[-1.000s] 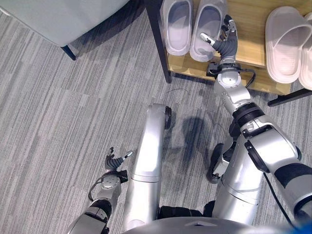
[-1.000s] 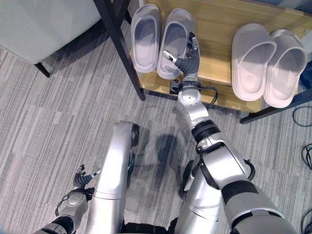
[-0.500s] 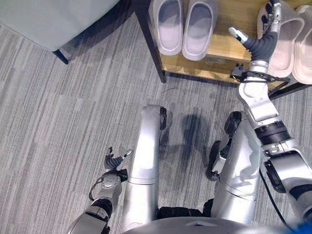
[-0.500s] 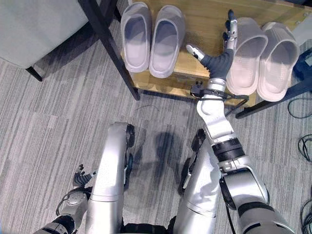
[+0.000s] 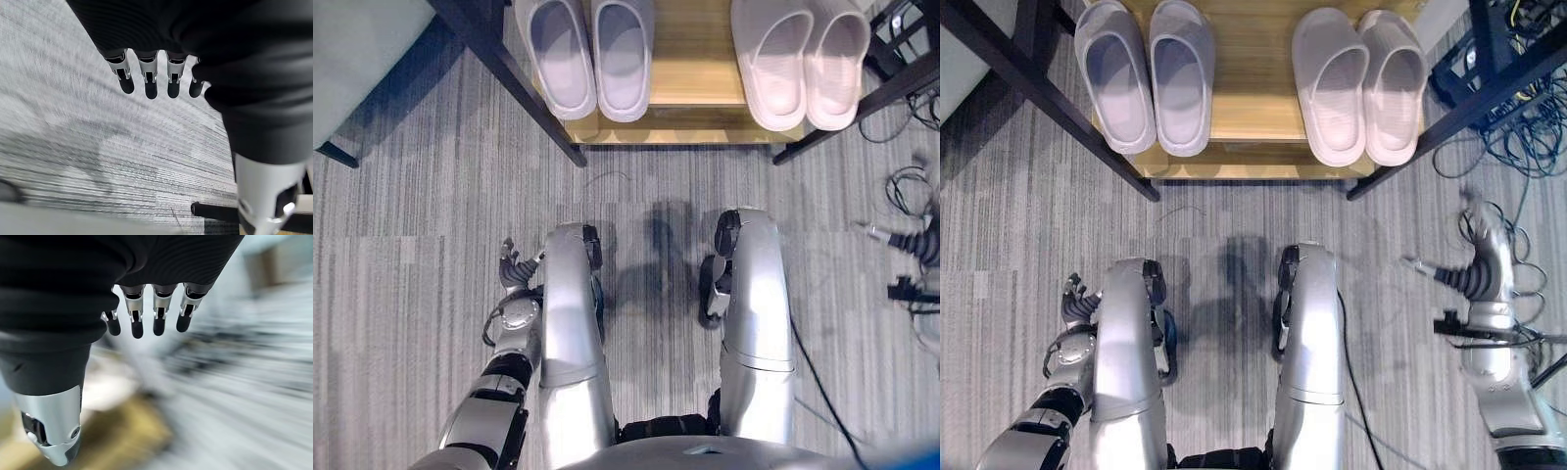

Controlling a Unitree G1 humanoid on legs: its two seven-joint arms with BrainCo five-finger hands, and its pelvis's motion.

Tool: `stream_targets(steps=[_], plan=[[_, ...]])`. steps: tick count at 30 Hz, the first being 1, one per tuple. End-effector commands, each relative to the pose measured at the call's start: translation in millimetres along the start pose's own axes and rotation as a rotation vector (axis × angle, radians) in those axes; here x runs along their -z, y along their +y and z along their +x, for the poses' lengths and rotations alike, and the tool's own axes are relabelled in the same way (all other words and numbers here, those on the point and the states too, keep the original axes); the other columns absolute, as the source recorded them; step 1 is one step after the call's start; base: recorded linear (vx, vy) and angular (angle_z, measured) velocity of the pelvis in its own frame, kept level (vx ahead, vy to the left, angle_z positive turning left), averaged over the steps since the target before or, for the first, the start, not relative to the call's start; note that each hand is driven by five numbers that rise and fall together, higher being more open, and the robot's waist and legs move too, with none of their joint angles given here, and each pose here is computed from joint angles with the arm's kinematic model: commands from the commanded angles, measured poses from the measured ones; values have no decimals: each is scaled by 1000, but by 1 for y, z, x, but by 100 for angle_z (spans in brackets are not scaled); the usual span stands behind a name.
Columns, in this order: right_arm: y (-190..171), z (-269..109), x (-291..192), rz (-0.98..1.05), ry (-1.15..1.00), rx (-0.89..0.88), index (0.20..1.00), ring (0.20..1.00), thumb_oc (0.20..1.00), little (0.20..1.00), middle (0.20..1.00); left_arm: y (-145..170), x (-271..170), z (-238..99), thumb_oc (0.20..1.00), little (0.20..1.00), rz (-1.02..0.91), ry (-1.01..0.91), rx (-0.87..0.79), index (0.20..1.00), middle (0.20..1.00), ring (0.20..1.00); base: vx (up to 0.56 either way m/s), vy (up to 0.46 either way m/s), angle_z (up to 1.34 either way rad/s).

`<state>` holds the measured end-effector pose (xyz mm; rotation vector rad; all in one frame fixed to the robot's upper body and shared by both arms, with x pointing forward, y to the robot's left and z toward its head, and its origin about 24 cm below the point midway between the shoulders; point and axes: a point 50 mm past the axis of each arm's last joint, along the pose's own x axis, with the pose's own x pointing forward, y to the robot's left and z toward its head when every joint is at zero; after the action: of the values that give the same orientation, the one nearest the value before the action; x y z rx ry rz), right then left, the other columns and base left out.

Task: Arrange the slippers neatly on the shoe rack.

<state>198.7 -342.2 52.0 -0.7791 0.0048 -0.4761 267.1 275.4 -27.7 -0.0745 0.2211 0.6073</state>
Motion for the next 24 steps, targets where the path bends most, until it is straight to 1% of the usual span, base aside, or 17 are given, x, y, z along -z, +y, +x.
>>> stream_targets(steps=[1,2,3,4,5,7,8,9,10,11,13,18,20,24], plan=[[-7,25,-16,215,8,203,1000,1000,1000,1000,1000,4,44,-27,1000,1000,31,114,28,1000,1000,1000,-67,-1,-1],[8,20,8,243,144,204,1000,1000,1000,1000,1000,11,47,-28,1000,1000,51,126,18,1000,1000,1000,-101,-24,40],[26,9,33,231,292,178,1000,1000,1000,1000,1000,18,56,-32,1000,1000,88,164,17,1000,1000,1000,-175,-90,55],[44,-3,50,245,404,125,1000,1000,1000,1000,1000,26,68,-38,1000,1000,149,216,18,1000,1000,1000,-157,-113,84],[56,-10,58,239,468,84,1000,1000,1000,1000,1000,29,74,-41,1000,1000,175,243,26,1000,1000,1000,-112,-133,86],[96,-54,85,193,685,-117,1000,1000,1000,1000,1000,46,102,-60,1000,1000,308,386,50,1000,1000,1000,82,-126,57],[112,-83,97,161,790,-224,1000,1000,1000,1000,1000,57,118,-74,1000,1000,369,480,64,1000,1000,1000,355,-128,23],[123,-124,110,74,909,-365,1000,1000,1000,1000,1000,73,140,-99,1000,1000,439,616,68,1000,1000,1000,375,-99,25],[124,-136,114,52,945,-403,1000,1000,1000,1000,1000,76,147,-108,1000,1000,459,652,82,1000,1000,1000,336,-58,25],[125,-156,120,40,1020,-445,1000,1000,1000,1000,1000,75,155,-119,1000,1000,533,688,144,1000,1000,1000,292,-34,28],[124,-183,127,37,1121,-487,1000,1000,1000,1000,1000,70,165,-133,1000,1000,590,725,227,1000,1000,1000,305,-26,12],[125,-213,130,53,1228,-548,1000,1000,1000,1000,1000,49,170,-141,1000,1000,648,717,362,1000,1000,1000,146,-12,-32],[127,-230,130,68,1287,-585,1000,1000,1000,1000,1000,37,170,-141,1000,1000,629,708,401,1000,1000,1000,103,-26,-29],[132,-231,126,93,1290,-598,1000,1000,1000,1000,1000,30,171,-142,1000,1000,646,715,436,1000,1000,1000,19,-22,-19]])
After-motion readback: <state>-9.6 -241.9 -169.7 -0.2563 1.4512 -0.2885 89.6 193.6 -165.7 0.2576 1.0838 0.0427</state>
